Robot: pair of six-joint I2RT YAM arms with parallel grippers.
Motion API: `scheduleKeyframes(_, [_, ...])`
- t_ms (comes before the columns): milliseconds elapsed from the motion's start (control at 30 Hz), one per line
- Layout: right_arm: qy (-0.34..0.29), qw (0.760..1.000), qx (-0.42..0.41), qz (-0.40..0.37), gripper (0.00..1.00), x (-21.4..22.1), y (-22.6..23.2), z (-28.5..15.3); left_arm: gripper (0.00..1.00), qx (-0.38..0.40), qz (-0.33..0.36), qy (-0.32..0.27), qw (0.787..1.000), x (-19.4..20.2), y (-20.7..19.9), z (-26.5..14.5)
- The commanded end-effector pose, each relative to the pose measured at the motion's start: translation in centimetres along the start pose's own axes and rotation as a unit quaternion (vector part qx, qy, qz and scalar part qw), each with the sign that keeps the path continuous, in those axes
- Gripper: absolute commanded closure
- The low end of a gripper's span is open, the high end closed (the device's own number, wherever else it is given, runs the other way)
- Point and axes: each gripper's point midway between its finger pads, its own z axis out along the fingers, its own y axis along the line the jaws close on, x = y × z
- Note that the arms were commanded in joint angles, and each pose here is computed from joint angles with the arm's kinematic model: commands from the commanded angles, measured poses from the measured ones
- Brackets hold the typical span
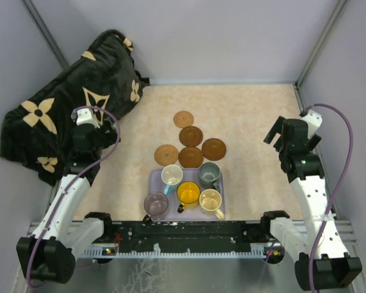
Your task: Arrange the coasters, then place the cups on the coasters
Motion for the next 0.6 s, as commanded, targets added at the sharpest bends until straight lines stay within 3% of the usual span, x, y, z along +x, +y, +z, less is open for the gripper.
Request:
scheduleKeyframes(0, [-0.021,1.000,0.011,0.004,0.01,-0.9,-0.6,-0.2,0.00,-0.002,-0.006,-0.014,1.000,-1.5,-0.2,-0.1])
scheduleKeyframes(433, [-0.025,1.000,-0.009,0.010,0.01,-1.1,0.0,-0.5,0.00,-0.003,-0.001,-0.014,1.000,-1.7,-0.2,-0.1])
scheduleKeyframes(567, [-0.030,0.999,-0.035,0.009,0.01,-1.1,0.7,-0.7,0.00,0.033,0.013,-0.008,0.999,-1.9,-1.4,-0.2])
